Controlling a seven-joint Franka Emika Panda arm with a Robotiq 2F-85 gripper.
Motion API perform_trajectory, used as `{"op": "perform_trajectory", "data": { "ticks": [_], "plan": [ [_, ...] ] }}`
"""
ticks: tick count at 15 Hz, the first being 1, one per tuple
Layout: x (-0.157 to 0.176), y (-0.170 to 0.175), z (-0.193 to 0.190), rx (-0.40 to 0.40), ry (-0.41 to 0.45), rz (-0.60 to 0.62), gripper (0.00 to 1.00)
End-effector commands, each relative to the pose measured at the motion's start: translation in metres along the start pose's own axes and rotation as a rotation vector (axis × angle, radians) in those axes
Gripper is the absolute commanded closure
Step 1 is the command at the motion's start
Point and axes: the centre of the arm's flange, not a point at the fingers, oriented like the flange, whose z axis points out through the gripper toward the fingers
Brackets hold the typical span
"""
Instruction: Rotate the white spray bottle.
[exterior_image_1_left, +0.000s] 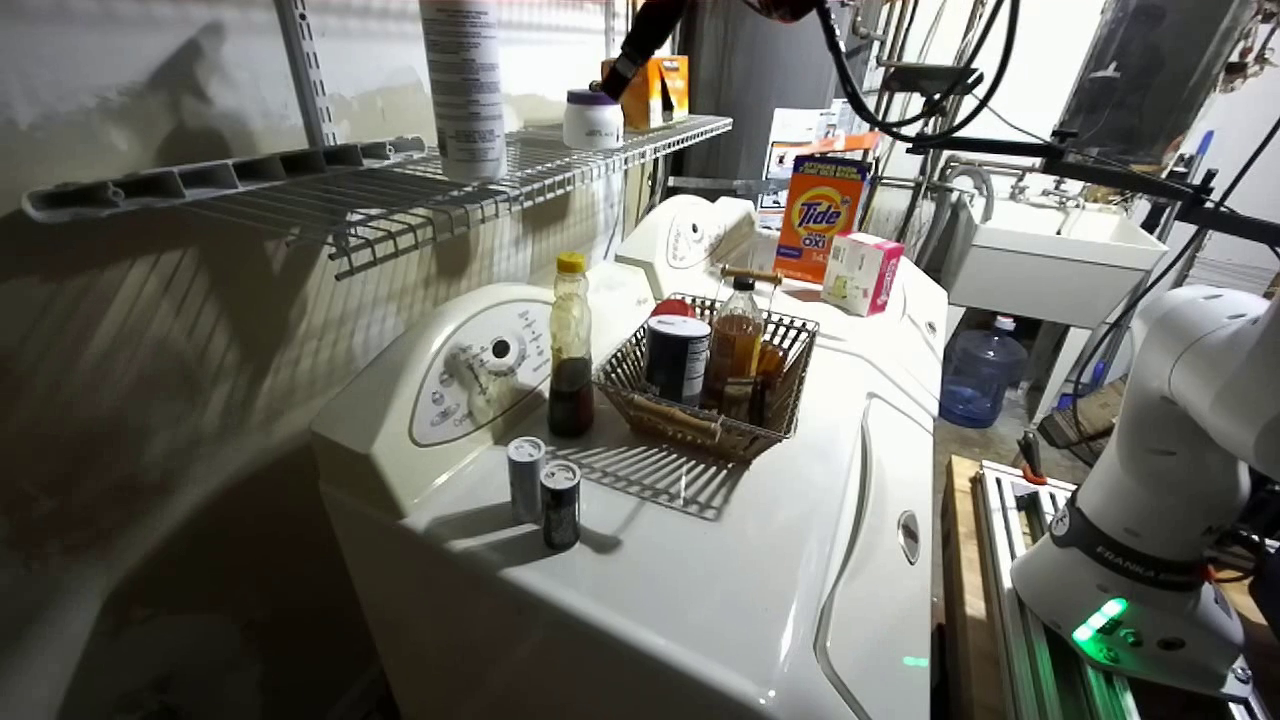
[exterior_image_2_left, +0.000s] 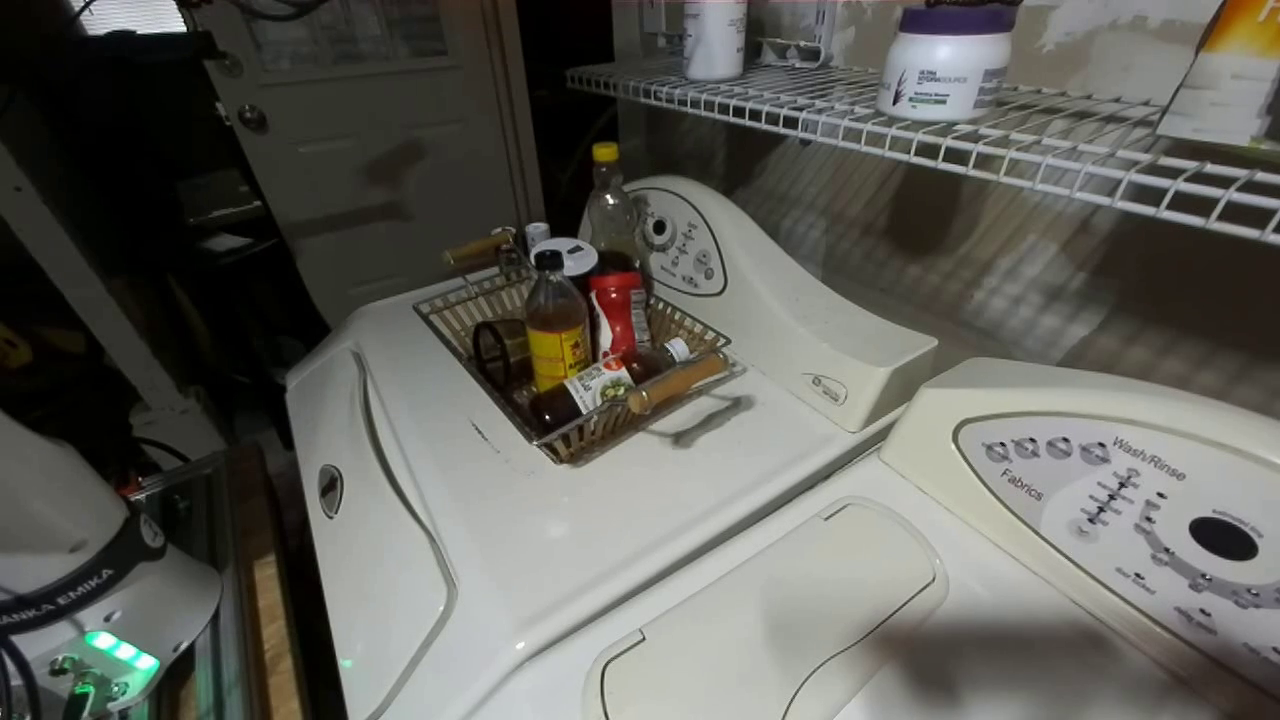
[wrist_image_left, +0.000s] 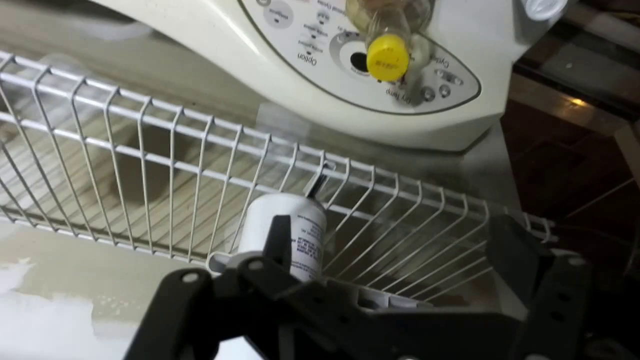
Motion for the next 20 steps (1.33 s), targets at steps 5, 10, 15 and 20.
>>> {"op": "perform_trajectory", "data": {
  "ticks": [5, 10, 15, 20],
  "plan": [
    [0.024, 0.007, 0.021, 0.003, 0.018, 0.005, 0.00],
    [0.020, 0.020, 0.031, -0.018, 0.057, 0.067, 0.00],
    [0.043, 0.048, 0.054, -0.071, 0.222, 0.159, 0.00],
    [0.057, 0.060, 0.078, 0.003, 0.301, 0.218, 0.00]
  ]
}}
